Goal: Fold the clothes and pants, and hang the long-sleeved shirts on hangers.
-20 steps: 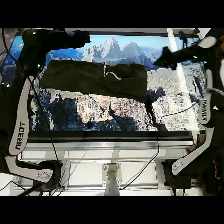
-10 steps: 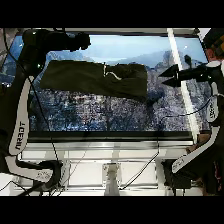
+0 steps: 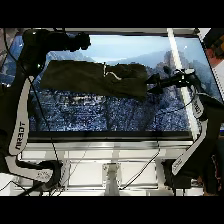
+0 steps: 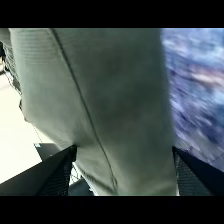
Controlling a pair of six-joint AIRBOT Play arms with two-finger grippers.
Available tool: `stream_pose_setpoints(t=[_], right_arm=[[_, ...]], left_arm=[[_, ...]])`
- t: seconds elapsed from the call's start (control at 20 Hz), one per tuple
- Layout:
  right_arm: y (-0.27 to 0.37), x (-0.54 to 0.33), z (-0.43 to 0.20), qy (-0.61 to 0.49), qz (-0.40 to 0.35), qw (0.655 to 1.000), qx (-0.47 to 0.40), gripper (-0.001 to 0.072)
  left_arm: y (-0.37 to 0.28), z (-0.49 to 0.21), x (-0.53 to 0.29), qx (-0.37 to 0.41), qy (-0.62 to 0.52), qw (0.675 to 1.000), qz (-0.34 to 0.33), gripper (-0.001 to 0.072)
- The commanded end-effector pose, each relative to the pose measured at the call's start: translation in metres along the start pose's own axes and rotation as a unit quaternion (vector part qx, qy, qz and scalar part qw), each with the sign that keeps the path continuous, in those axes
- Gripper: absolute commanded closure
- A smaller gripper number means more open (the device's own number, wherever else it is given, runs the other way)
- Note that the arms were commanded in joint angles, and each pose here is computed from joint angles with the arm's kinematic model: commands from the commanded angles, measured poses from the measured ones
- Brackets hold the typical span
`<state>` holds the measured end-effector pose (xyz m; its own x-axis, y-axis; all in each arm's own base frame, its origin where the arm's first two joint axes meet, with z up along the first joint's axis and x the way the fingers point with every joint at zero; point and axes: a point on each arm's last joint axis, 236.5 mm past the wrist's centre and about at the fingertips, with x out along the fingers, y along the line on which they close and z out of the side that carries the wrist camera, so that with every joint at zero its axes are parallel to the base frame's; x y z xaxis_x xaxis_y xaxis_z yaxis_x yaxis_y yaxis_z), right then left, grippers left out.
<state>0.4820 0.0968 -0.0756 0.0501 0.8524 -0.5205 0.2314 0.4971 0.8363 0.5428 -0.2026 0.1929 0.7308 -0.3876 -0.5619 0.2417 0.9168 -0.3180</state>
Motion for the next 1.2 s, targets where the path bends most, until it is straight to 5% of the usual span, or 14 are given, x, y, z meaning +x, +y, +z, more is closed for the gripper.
stream_pose_setpoints(t=[0.0, 0.15, 0.2, 0.3, 0.35, 0.6, 0.65, 0.7, 0.75, 1.15], right_arm=[[0.005, 0.025, 0.001, 0.002, -0.006, 1.0, -0.023, 0.003], [0.012, 0.043, 0.004, -0.005, -0.016, 0.999, -0.039, 0.0047], [0.015, 0.049, 0.004, -0.004, -0.018, 0.999, -0.043, 0.0128], [0.021, 0.057, -0.003, 0.008, -0.018, 0.998, -0.067, 0.0634], [0.023, 0.059, -0.008, 0.019, -0.017, 0.997, -0.071, 0.067], [0.009, 0.039, -0.041, 0.078, -0.088, 0.992, -0.054, 0.0675], [0.003, 0.031, -0.047, 0.084, -0.117, 0.988, -0.056, 0.0675], [0.001, 0.022, -0.051, 0.088, -0.14, 0.984, -0.063, 0.0675], [0.001, 0.014, -0.053, 0.085, -0.158, 0.981, -0.068, 0.0674], [-0.011, -0.051, -0.099, 0.048, -0.273, 0.96, -0.049, 0.0674]], left_arm=[[0.0, 0.0, 0.0, 0.0, 0.0, 1.0, 0.0, 0.0348], [0.0, 0.0, 0.0, 0.0, 0.0, 1.0, 0.0, 0.0349], [0.0, 0.0, 0.0, 0.0, 0.0, 1.0, 0.0, 0.0349], [0.0, 0.0, 0.0, 0.0, 0.0, 1.0, 0.0, 0.0349], [0.0, 0.0, 0.0, 0.0, 0.0, 1.0, 0.0, 0.0349], [0.003, -0.009, -0.001, 0.0, 0.02, 1.0, 0.004, 0.0366], [0.004, -0.015, -0.001, 0.0, 0.033, 0.999, 0.006, 0.0411], [0.006, -0.021, -0.002, 0.016, 0.046, 0.999, 0.008, 0.0557], [0.006, -0.026, -0.003, 0.034, 0.058, 0.998, 0.009, 0.0587], [-0.003, -0.061, -0.01, 0.053, 0.128, 0.99, -0.006, 0.0586]])
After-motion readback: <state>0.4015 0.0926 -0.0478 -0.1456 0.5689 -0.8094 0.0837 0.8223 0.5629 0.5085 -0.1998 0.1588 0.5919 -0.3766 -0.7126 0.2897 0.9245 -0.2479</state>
